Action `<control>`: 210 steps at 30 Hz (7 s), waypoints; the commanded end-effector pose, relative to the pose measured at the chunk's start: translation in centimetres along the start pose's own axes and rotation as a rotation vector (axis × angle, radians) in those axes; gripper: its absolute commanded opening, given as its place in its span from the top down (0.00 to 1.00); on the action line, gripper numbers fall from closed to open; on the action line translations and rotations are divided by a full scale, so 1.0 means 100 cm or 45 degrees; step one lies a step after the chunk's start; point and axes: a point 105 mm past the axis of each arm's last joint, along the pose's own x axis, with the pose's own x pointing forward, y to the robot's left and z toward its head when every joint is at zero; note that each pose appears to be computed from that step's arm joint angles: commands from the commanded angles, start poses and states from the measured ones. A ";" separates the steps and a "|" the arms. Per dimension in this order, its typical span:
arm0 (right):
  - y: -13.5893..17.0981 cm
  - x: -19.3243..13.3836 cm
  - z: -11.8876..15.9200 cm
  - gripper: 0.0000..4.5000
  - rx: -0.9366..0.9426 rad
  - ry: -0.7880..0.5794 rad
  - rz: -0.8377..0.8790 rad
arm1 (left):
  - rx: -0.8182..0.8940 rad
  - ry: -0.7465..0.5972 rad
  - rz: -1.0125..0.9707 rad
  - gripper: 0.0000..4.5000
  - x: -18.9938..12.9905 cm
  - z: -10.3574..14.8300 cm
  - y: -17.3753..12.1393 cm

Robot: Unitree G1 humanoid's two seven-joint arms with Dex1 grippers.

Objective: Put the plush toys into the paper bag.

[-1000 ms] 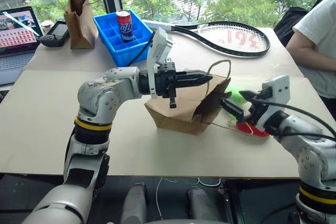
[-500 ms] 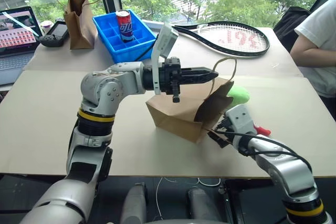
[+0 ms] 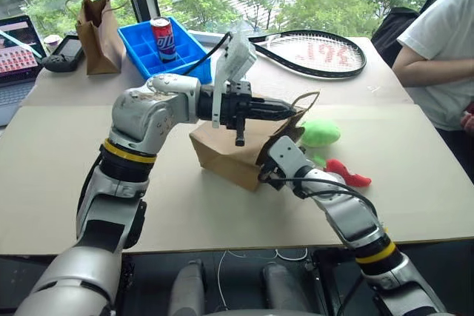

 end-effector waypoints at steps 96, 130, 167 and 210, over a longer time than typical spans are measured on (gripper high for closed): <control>-0.016 -0.030 0.052 0.99 0.165 -0.153 0.246 | -0.139 -0.179 0.080 1.00 -0.008 0.013 0.001; -0.006 -0.048 0.069 0.99 0.193 -0.523 0.048 | -0.039 -0.274 0.114 1.00 0.026 0.029 0.017; -0.002 0.015 0.059 0.88 0.549 -0.587 0.144 | -0.133 -0.277 0.369 1.00 -0.018 0.014 0.014; -0.113 -0.154 -0.106 0.07 0.247 0.215 -0.126 | -0.117 -0.222 0.238 1.00 -0.025 0.009 0.002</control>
